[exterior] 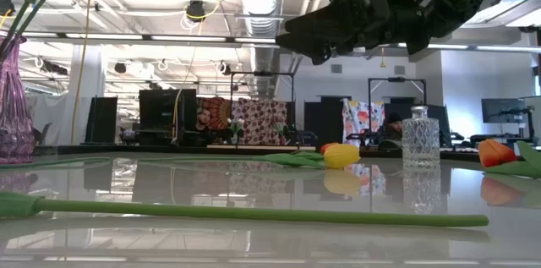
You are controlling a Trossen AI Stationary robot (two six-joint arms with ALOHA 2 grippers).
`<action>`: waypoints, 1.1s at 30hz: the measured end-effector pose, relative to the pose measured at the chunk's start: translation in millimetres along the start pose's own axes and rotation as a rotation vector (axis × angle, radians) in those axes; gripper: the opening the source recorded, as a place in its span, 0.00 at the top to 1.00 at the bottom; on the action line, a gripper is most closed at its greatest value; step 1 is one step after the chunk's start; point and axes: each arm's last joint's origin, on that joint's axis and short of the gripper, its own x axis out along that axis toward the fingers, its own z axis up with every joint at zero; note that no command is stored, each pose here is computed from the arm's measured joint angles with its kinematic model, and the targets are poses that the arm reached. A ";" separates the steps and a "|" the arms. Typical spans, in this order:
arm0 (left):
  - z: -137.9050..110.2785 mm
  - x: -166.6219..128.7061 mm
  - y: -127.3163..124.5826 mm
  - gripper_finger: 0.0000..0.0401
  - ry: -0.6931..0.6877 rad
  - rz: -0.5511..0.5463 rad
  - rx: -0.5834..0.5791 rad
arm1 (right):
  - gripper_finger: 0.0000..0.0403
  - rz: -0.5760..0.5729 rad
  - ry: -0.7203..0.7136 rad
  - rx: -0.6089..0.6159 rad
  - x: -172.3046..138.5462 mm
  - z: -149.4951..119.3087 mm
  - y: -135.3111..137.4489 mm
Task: Sort flowers into vase by color
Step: Put the top red tulip into the purple vase
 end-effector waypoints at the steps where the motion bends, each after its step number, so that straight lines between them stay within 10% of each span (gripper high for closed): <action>1: -0.9 0.0 0.5 1.00 0.007 0.013 -0.004 | 0.36 0.000 0.000 0.000 0.0 0.0 0.0; 33: -5.6 -15.4 2.0 1.00 0.072 0.172 -0.018 | 0.36 0.000 0.000 -0.004 0.0 0.1 0.0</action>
